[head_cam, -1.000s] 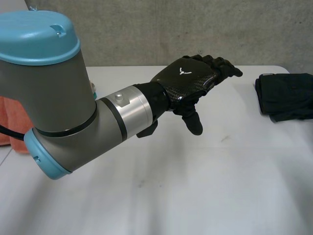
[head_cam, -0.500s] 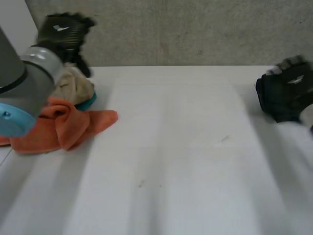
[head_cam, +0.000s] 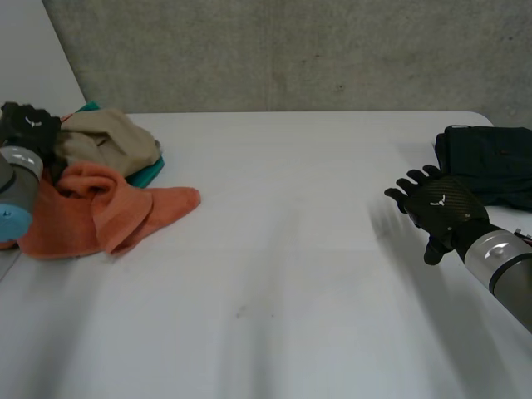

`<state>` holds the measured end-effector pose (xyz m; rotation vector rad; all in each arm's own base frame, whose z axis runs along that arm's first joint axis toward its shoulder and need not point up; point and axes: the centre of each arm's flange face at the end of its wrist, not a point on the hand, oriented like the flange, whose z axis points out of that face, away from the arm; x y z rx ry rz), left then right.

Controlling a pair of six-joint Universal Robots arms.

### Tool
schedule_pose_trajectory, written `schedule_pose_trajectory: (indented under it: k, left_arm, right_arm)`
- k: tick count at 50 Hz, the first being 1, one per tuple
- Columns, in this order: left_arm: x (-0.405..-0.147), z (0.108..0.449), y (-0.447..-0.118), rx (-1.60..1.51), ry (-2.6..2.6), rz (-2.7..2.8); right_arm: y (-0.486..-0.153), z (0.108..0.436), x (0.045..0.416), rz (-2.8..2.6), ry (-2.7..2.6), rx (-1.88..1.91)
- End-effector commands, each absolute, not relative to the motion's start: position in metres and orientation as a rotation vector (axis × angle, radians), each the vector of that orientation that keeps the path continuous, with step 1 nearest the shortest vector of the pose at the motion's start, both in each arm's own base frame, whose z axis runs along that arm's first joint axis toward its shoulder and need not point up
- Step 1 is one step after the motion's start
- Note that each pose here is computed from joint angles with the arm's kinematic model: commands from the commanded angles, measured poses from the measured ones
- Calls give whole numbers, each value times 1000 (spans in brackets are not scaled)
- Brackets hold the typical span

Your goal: Fold the laundry.

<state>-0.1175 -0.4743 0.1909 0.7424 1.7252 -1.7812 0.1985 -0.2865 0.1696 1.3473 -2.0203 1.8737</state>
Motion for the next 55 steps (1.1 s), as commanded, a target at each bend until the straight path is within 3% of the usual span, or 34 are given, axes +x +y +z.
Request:
schedule_pose_trajectory:
  k: [1,6,11,24,32,40,47,55]
  left_arm:
    - [-148,262,-443,622,1647,-2061]
    - [-178,321,-411,554,1584,-2309]
    - [-198,359,-382,536,1534,-2459]
    - [-222,364,-363,566,1626,-2538]
    - [-159,295,-430,541,1693,-2191]
    - [-154,239,-447,648,1762,-2016]
    - [-160,234,-433,681,1820,-1987]
    - [-165,251,-368,759,1924,-1916]
  right_arm:
    - [-286,174,197,1879,-2006,1331]
    - [-287,177,196,1887,-1996,1321]
    - [-285,181,195,1902,-1990,1312]
    - [-283,180,195,1901,-1996,1316]
    - [-281,178,195,1894,-2008,1322]
    - [-279,177,197,1892,-2012,1332]
    - [-279,175,196,1883,-2022,1328]
    - [-278,174,195,1878,-2028,1326]
